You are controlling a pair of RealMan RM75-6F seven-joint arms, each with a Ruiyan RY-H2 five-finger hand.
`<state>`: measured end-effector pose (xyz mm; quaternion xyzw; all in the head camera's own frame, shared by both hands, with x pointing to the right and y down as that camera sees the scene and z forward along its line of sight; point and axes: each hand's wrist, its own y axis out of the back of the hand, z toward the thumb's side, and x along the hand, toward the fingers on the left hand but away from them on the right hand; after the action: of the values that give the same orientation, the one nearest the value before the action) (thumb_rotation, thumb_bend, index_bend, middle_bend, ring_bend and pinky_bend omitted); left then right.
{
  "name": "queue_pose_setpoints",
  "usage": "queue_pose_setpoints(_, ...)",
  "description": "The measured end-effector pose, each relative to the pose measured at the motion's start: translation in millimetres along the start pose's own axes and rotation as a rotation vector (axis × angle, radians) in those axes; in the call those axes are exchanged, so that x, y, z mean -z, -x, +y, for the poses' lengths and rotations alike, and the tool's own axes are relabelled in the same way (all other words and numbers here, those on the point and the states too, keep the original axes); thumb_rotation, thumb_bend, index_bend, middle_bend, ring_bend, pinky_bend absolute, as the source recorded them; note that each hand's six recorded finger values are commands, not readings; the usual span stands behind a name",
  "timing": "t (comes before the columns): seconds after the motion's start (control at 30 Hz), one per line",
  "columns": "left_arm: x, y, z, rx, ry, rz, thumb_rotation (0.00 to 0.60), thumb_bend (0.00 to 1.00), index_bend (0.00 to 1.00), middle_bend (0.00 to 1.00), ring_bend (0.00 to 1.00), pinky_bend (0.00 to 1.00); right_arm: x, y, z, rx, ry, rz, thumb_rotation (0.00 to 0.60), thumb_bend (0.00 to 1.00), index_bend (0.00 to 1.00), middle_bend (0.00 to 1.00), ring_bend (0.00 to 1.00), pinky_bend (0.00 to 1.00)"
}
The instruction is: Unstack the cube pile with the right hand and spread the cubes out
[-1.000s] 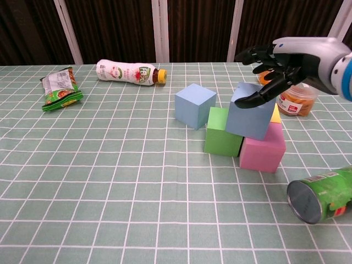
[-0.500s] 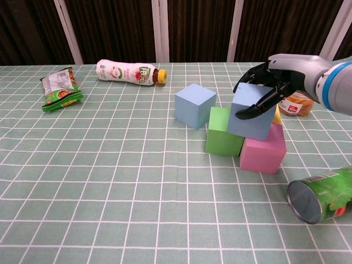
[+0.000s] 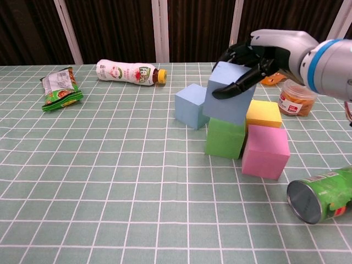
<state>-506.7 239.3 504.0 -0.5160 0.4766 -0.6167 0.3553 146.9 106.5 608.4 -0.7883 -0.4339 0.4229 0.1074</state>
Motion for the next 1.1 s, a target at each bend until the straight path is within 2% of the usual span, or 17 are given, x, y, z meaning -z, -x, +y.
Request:
queue_pose_setpoints(0.33,1,0,0,0.003,0.002,0.002,0.600,0.15,0.20,0.04,0.00,0.00,-57,-1,-31,-0.075,0.073,0.097,0.600,0.30,0.51,0.44,0.53,0.19)
queue_pose_setpoints(0.5,2,-1,1,0.001,0.009,0.003,0.600,0.15,0.20,0.04,0.00,0.00,-85,-2,-56,-0.088,0.094,0.135,0.600,0.29,0.51,0.44,0.53,0.18)
queue_pose_setpoints(0.7,5,-2,2,0.004,0.017,0.010,0.600,0.15,0.20,0.04,0.00,0.00,-108,-2,-90,-0.113,0.066,0.157,0.600,0.29,0.51,0.44,0.52,0.15)
queue_pose_setpoints(0.77,5,-1,3,0.003,0.020,0.007,0.600,0.15,0.20,0.04,0.00,0.00,-110,-2,-101,-0.120,0.063,0.153,0.600,0.29,0.47,0.39,0.46,0.11)
queue_pose_setpoints(0.83,6,-1,4,0.002,0.022,0.007,0.600,0.15,0.20,0.04,0.00,0.00,-108,-2,-109,-0.127,0.054,0.148,0.600,0.29,0.40,0.25,0.34,0.06)
queue_pose_setpoints(0.93,7,-1,5,-0.001,0.025,0.010,0.600,0.15,0.20,0.04,0.00,0.00,-103,-1,-120,-0.147,0.024,0.140,0.600,0.25,0.31,0.10,0.21,0.03)
queue_pose_setpoints(1.1,8,-1,4,0.001,0.024,0.020,0.600,0.15,0.20,0.04,0.00,0.00,-100,1,-119,-0.145,-0.011,0.158,0.600,0.23,0.22,0.01,0.15,0.03)
